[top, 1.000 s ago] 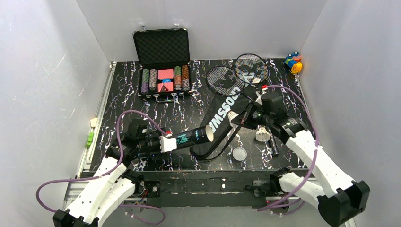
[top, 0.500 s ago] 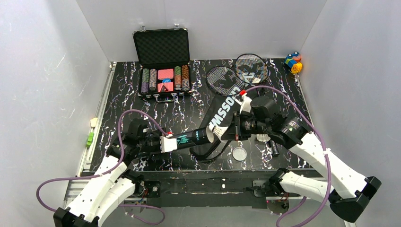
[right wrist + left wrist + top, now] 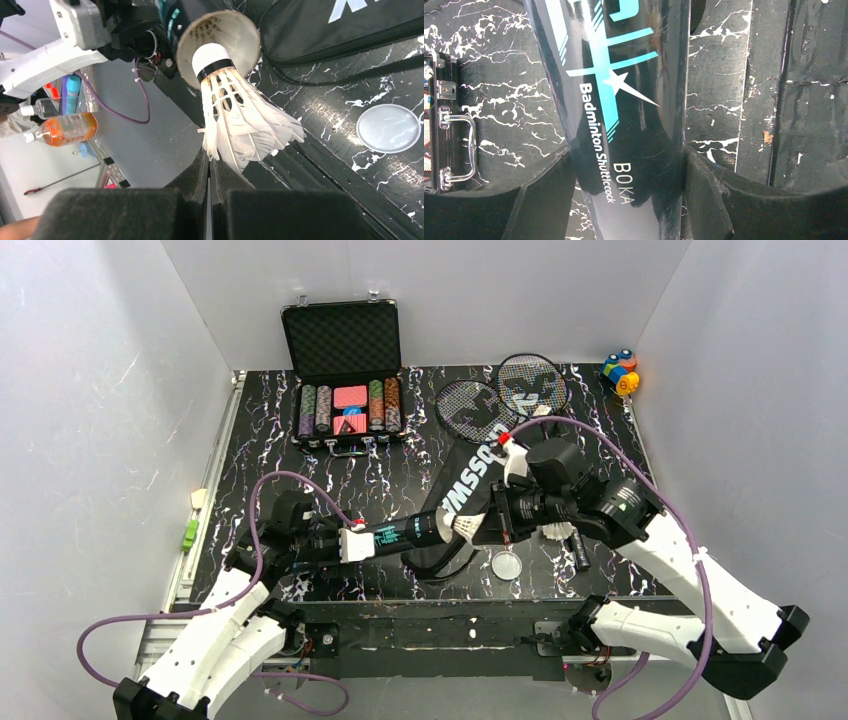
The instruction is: Pack up the badminton gear
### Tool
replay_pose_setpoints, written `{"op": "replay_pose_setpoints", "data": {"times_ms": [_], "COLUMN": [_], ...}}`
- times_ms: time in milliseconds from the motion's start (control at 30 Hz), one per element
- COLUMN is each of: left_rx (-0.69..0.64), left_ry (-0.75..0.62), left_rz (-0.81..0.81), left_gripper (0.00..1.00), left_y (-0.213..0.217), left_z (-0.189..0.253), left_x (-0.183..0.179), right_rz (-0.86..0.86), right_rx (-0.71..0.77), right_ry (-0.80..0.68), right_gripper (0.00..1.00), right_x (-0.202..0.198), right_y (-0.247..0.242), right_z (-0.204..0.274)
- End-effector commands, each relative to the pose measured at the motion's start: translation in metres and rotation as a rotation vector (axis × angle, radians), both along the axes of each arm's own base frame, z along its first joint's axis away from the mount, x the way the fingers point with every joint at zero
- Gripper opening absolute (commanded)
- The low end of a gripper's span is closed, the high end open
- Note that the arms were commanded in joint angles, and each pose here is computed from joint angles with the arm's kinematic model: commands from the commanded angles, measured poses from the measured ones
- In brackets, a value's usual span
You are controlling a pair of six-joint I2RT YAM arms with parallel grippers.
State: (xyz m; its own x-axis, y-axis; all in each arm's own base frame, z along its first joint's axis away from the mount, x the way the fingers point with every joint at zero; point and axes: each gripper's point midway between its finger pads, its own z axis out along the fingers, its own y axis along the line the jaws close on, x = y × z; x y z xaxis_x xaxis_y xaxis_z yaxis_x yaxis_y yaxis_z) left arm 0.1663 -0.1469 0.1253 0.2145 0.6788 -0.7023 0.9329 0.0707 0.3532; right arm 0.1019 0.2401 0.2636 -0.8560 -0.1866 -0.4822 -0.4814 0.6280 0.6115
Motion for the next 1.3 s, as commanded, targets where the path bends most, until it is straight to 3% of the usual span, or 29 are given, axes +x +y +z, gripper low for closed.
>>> {"op": "replay_pose_setpoints", "data": {"times_ms": [0,333,500,900,1100,1267], "left_rx": [-0.052,-0.045,-0.037,-0.037,-0.04,-0.051], "left_ry": [-0.044,-0.058,-0.062,-0.052,-0.043,-0.04], "left_rz": [-0.038,-0.067,-0.082,-0.098,-0.091,-0.081], "left_gripper": [0.0,0.0,0.0,0.0,0.0,0.0], "left_y": [-0.01,-0.009,-0.007,-0.008,-0.008,-0.009], "left_z": [0.019,0.023,0.019,0.017,0.017,0.021], "left_x": [0.003,-0.004,-0.007,-0.01,-0.011,-0.011], "right_rz": [0.109,0.19,0.215,0.307,0.277,0.178], "right_rx": [-0.002,-0.146,-0.143,-0.098,-0.024,0.002], "right_ry": [-0.052,-0.022,-0.022,-0.024,-0.061,-0.137], "right_gripper": [0.01,0.01,0.02,0.43,0.5,0.54], "right_x": [-0.003,0.006,0.003,-0.002,0.003,0.012], "right_y": [0.011,0.021,0.021,0.057,0.067,0.048], "right_z": [0.019,0.001,0.002,0.011,0.023,0.046]}}
